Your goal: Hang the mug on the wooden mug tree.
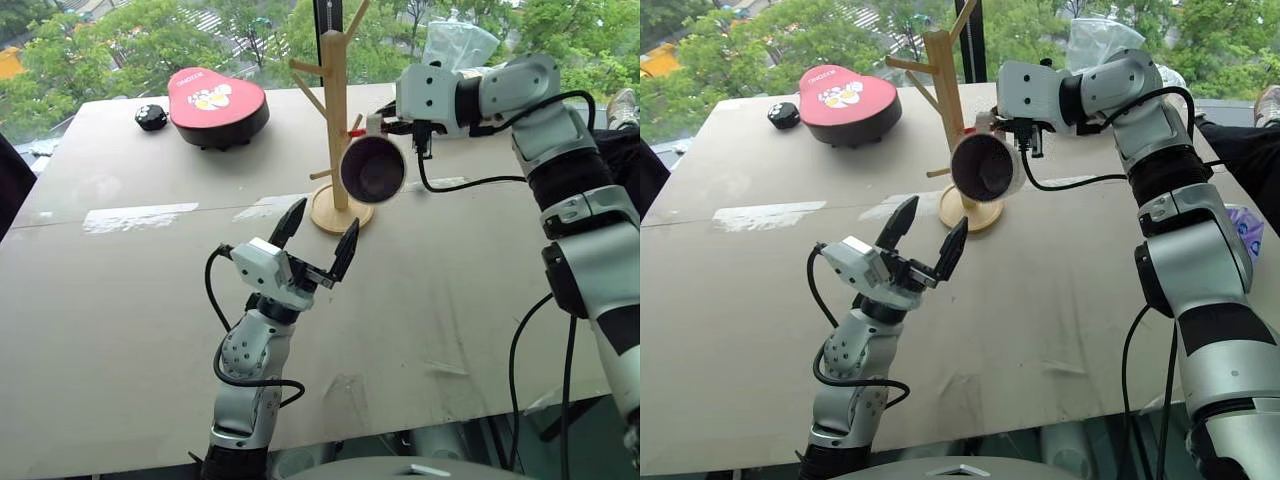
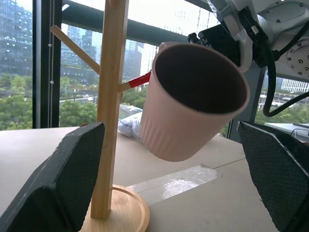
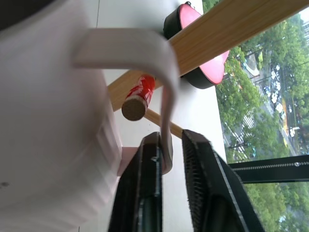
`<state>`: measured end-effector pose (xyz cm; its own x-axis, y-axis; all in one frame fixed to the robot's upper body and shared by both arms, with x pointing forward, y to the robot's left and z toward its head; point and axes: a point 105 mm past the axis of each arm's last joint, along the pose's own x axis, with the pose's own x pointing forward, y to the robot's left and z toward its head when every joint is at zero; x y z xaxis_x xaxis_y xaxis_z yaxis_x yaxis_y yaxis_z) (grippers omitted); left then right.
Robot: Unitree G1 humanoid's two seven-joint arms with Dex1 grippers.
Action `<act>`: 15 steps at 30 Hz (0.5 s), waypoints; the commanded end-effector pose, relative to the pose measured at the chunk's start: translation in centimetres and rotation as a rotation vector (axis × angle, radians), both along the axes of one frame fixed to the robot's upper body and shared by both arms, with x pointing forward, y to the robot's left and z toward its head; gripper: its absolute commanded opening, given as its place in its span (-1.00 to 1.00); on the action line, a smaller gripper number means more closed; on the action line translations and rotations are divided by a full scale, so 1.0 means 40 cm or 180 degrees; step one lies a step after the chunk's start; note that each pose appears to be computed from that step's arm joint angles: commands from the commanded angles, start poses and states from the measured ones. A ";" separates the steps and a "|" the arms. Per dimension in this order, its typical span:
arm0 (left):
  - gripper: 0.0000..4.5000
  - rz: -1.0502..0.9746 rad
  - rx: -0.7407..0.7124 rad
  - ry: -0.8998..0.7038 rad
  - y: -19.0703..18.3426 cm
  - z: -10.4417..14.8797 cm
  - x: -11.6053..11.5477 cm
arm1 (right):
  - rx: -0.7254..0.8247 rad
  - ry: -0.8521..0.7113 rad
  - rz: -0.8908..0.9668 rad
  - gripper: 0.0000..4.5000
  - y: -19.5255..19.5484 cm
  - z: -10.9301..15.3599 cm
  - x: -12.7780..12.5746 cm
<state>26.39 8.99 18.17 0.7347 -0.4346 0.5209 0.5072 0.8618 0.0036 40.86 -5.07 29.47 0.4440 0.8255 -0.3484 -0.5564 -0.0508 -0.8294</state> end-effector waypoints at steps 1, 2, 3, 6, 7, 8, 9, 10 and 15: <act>1.00 0.0013 -0.0048 -0.0164 0.000 0.028 -0.010 | 0.0102 -0.0251 0.0036 0.05 0.010 0.069 -0.010; 1.00 0.0015 -0.0048 -0.0163 0.001 0.028 -0.010 | 0.0117 -0.0253 0.0012 0.25 0.007 0.071 -0.007; 1.00 0.0014 -0.0048 -0.0161 0.001 0.028 -0.010 | 0.0139 -0.0260 -0.0023 0.49 0.003 0.074 -0.004; 1.00 -0.0002 -0.0037 -0.0135 -0.001 0.024 -0.010 | 0.0222 -0.0275 -0.0179 0.99 -0.019 0.079 0.012; 1.00 0.0002 -0.0011 -0.0122 0.001 0.021 -0.009 | 0.0268 -0.0247 -0.0230 0.99 -0.028 0.078 0.017; 1.00 0.0014 0.0013 -0.0103 0.006 0.017 -0.007 | 0.0316 -0.0176 -0.0276 0.99 -0.039 0.073 0.021; 1.00 0.0021 0.0032 -0.0082 0.010 0.014 -0.006 | 0.0357 -0.0099 -0.0307 0.99 -0.049 0.066 0.023; 1.00 0.0009 0.0069 -0.0044 0.015 0.007 -0.004 | 0.0427 0.0047 -0.0337 0.99 -0.062 0.053 0.026; 1.00 -0.0027 0.0440 0.0400 0.048 -0.070 -0.004 | 0.1111 0.1050 -0.0332 0.99 -0.139 -0.071 0.004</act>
